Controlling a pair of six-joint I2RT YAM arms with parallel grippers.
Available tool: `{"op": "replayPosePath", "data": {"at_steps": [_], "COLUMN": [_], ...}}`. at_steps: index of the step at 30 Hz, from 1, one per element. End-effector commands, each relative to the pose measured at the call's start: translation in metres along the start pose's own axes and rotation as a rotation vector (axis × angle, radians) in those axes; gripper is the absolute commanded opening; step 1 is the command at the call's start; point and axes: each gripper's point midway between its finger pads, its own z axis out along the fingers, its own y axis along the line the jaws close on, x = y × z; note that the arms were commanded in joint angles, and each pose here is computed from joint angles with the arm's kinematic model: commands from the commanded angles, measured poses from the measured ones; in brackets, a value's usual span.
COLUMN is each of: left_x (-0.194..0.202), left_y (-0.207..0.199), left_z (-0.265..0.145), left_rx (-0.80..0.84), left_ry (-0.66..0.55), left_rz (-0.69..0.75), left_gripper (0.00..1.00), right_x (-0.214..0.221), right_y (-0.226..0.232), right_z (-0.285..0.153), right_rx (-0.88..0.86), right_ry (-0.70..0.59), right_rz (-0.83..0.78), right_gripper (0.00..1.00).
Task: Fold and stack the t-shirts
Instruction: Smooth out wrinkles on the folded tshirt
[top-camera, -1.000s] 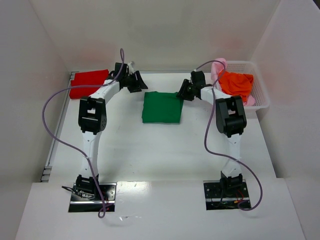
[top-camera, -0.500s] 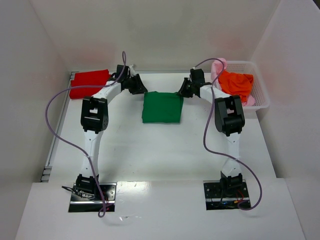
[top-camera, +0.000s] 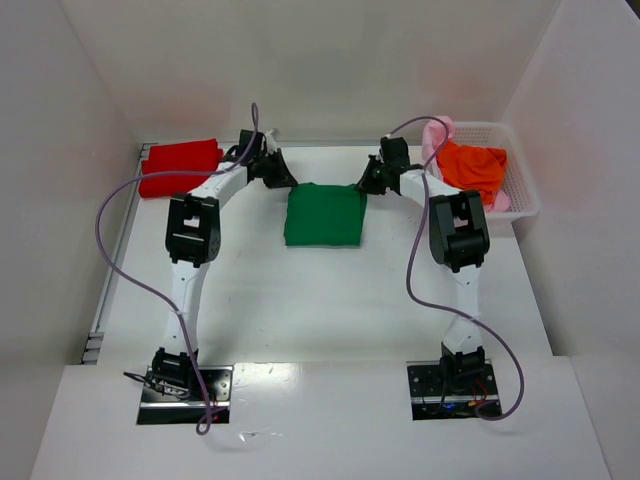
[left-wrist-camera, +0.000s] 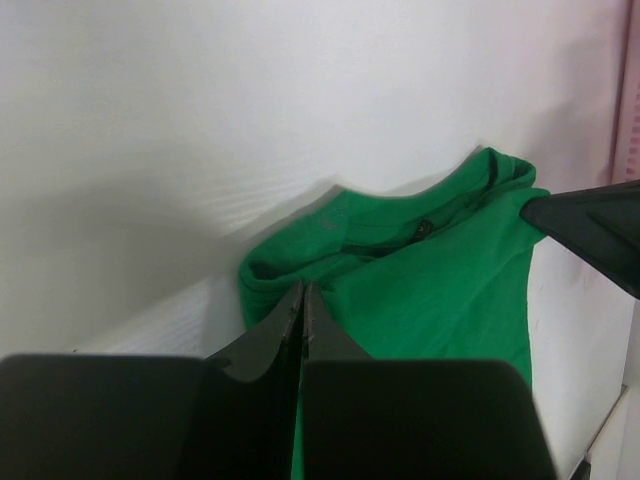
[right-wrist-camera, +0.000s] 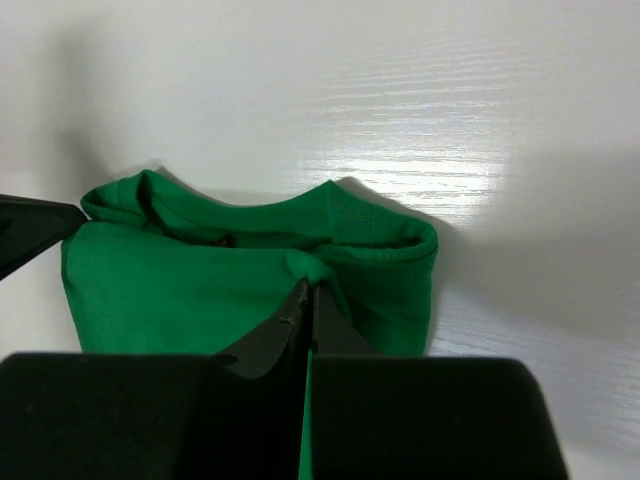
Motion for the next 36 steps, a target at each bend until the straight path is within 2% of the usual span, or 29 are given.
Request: {"op": "replayPosePath", "data": {"at_steps": [1, 10, 19, 25, 27, 29, 30, 32, 36], "left_x": [-0.022, -0.039, -0.046, -0.037, -0.054, -0.040, -0.050, -0.048, -0.055], "left_y": [-0.034, -0.049, -0.064, -0.065, -0.084, -0.069, -0.081, -0.084, -0.069], "left_z": [-0.013, -0.021, -0.013, 0.009, 0.003, 0.018, 0.011, 0.014, 0.011], "left_rx": [0.063, 0.091, 0.118, 0.119, 0.145, 0.124, 0.146, 0.180, 0.080], "left_ry": [-0.050, -0.088, -0.089, -0.032, -0.071, -0.027, -0.065, -0.058, -0.094], "left_rz": [0.062, 0.080, 0.101, 0.098, 0.139, 0.113, 0.121, 0.100, 0.130], "left_gripper": [0.00, 0.00, 0.00, 0.00, 0.00, 0.00, 0.00, 0.00, 0.01], "right_x": [-0.047, -0.053, -0.043, -0.042, -0.049, -0.048, -0.051, -0.053, -0.059], "right_y": [0.044, 0.045, 0.023, 0.018, 0.016, 0.016, 0.014, 0.013, -0.001], "right_z": [-0.043, -0.064, -0.065, -0.068, -0.075, -0.078, -0.082, -0.088, -0.101], "right_rx": [-0.069, -0.047, 0.017, 0.033, 0.040, 0.039, 0.041, 0.046, 0.088], "right_ry": [-0.135, -0.177, -0.185, -0.203, -0.224, -0.225, -0.232, -0.249, -0.290], "right_rz": [-0.044, -0.056, -0.020, -0.012, -0.005, -0.005, -0.001, 0.000, 0.023], "right_gripper": [0.02, 0.03, 0.03, 0.03, 0.03, 0.03, 0.03, 0.03, 0.03]}}
